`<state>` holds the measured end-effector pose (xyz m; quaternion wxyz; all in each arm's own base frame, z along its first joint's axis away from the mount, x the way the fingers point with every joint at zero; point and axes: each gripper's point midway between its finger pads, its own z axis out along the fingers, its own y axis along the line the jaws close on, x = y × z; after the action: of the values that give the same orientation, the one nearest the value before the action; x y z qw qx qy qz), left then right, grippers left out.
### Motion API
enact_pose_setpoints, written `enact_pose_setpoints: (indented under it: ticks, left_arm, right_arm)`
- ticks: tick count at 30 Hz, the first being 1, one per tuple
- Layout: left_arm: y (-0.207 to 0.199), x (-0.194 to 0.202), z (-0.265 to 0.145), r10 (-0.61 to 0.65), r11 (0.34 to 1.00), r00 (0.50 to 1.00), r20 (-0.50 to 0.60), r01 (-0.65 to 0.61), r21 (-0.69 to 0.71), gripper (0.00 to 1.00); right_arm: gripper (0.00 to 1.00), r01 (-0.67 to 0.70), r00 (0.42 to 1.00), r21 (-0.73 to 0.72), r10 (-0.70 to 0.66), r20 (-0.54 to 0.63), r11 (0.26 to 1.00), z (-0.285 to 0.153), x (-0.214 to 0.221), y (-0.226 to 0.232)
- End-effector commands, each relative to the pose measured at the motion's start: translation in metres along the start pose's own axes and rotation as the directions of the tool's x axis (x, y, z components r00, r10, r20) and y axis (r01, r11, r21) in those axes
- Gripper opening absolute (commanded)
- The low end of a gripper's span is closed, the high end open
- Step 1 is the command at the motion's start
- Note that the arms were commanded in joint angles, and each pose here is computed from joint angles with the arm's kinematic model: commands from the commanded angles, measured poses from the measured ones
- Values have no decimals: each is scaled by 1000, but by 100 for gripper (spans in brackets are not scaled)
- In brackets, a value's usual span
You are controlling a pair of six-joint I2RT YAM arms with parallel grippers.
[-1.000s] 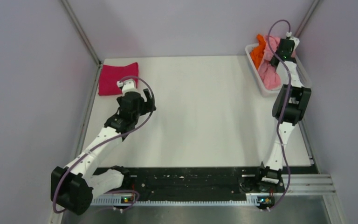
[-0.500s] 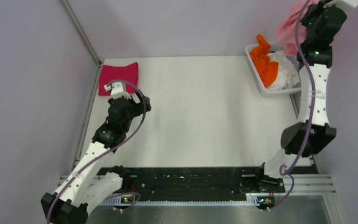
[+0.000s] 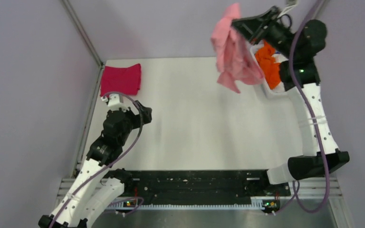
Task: Fold and stack the t-shirts
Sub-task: Move the tshirt to the center of the board, then flatten out the tshirt
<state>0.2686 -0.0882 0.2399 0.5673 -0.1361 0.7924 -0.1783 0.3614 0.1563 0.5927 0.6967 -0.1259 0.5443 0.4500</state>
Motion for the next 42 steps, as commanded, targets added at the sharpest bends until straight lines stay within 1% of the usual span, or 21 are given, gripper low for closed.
enact_pose_setpoints:
  ticks: [1, 4, 6, 8, 9, 10, 12, 13, 14, 15, 16, 17, 19, 20, 24, 26, 28, 31, 33, 35, 42]
  left_arm:
    - [9, 10, -13, -42, 999, 999, -25, 42, -20, 99]
    - [16, 11, -25, -51, 998, 998, -31, 50, -45, 99]
    - [20, 12, -31, -54, 997, 998, -35, 52, -59, 99]
    - [24, 14, -33, -66, 995, 997, -37, 63, -79, 99]
    - [26, 16, -34, -74, 994, 996, -41, 70, -86, 99]
    - [27, 20, -34, -79, 993, 996, -52, 74, -94, 99]
    - [29, 29, -33, -80, 992, 993, -87, 71, -100, 99]
    - [30, 34, -32, -81, 992, 991, -106, 70, -105, 99]
    - [33, 41, -30, -86, 991, 988, -126, 71, -117, 99]
    - [34, 48, -27, -93, 989, 984, -151, 74, -130, 99]
    - [36, 56, -25, -100, 987, 979, -179, 74, -144, 99]
    - [36, 64, -22, -110, 985, 971, -213, 78, -152, 99]
    - [32, 82, -18, -131, 985, 948, -291, 91, -147, 99]
    - [28, 92, -17, -131, 987, 931, -339, 92, -129, 99]
    - [32, 138, -24, -156, 985, 845, -512, 92, -149, 98]
    - [34, 164, -34, -174, 983, 783, -597, 107, -147, 94]
    - [32, 188, -46, -190, 982, 717, -671, 139, -130, 89]
    - [26, 218, -65, -196, 977, 623, -757, 190, -96, 86]
    - [20, 235, -79, -171, 978, 573, -801, 197, -68, 84]
    - [17, 244, -88, -150, 982, 552, -820, 182, -57, 84]
    - [-17, 265, -90, -47, 990, 526, -849, 138, 30, 82]
  right_arm:
    - [0, -150, 972, -327, 79, -219, 933, -5, 65, 112]
    - [0, -162, 973, -364, 88, -212, 917, -17, 86, 125]
    - [0, -107, 982, -301, 54, -181, 947, -29, 106, 107]
    - [0, -71, 974, -90, 50, -223, 993, -50, 163, 55]
    - [0, -56, 970, 60, 68, -233, 997, -63, 189, 23]
    - [2, -43, 962, 212, 98, -256, 976, -83, 221, -10]
    - [4, 9, 940, 506, 165, -299, 862, -131, 275, -77]
    - [11, 35, 917, 600, 213, -338, 799, -157, 301, -101]
    - [24, 78, 890, 671, 252, -380, 738, -182, 323, -119]
    - [52, 136, 867, 745, 285, -408, 653, -209, 338, -136]
    - [87, 192, 855, 794, 299, -423, 576, -230, 344, -148]
    - [97, 237, 851, 830, 305, -429, 505, -246, 343, -156]
    - [99, 288, 854, 866, 300, -426, 409, -267, 333, -160]
    - [99, 287, 861, 874, 294, -414, 392, -271, 326, -158]
    - [99, 183, 890, 885, 311, -335, 429, -279, 318, -133]
    - [99, 154, 876, 886, 355, -327, 437, -292, 332, -124]
    - [99, 146, 862, 897, 392, -323, 418, -307, 341, -118]
    - [98, 120, 859, 908, 416, -297, 400, -316, 347, -113]
    - [96, 80, 855, 896, 432, -287, 437, -310, 352, -108]
    - [95, 69, 848, 884, 440, -295, 462, -307, 358, -107]
    - [94, 114, 813, 893, 476, -335, 435, -312, 376, -116]
